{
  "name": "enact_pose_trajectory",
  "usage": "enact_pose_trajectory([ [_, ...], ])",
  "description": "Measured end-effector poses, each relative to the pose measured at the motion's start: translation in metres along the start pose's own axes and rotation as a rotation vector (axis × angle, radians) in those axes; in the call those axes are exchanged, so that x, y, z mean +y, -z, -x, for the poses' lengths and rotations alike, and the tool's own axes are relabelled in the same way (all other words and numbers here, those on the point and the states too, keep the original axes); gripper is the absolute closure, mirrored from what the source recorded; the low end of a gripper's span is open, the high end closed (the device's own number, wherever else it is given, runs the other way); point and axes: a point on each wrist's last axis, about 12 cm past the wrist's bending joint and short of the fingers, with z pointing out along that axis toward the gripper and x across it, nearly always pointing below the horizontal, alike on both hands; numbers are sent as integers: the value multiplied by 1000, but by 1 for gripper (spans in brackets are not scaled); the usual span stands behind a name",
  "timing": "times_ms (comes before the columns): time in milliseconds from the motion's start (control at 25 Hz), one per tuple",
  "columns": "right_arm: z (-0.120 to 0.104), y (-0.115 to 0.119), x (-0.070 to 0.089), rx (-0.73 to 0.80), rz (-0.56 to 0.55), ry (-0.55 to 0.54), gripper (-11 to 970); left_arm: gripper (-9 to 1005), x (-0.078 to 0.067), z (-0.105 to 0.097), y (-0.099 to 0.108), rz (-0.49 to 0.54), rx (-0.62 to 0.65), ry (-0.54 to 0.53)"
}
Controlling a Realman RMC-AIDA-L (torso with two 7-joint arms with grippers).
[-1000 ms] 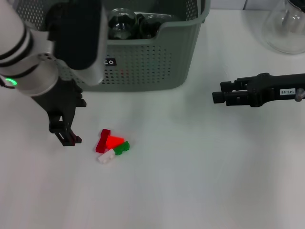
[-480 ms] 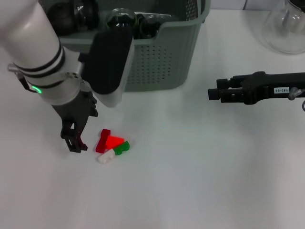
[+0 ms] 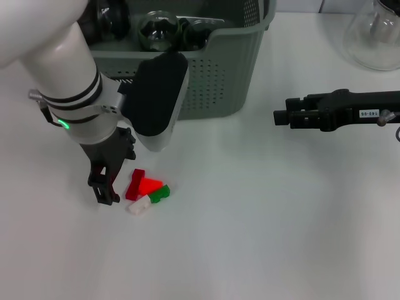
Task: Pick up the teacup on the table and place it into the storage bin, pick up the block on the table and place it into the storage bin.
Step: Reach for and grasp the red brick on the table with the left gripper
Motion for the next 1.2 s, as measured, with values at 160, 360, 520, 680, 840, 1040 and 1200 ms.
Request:
enact_pose_trajectory([
  [160, 0, 0, -1, -1, -4, 1, 362, 137, 1, 2, -4, -5, 5, -11],
  [360, 0, 0, -1, -1, -4, 1, 363, 140, 1, 2, -7, -9, 6, -12],
  [520, 0, 0, -1, 0, -4, 1, 363, 142, 2, 3, -9, -2, 5, -16],
  [680, 0, 0, -1, 0, -5, 2, 363, 144, 1, 5, -13, -13, -2, -19],
  [840, -1, 1, -1, 1, -7, 0, 363, 147, 0, 7, -14, -16, -11, -27],
  [1040, -2, 1, -1, 1, -8, 0, 363, 150, 1, 10, -15, -16, -10, -38],
  [1200, -3, 2, -1, 1, -9, -1, 363, 152, 1, 11, -17, -26, -7, -40],
])
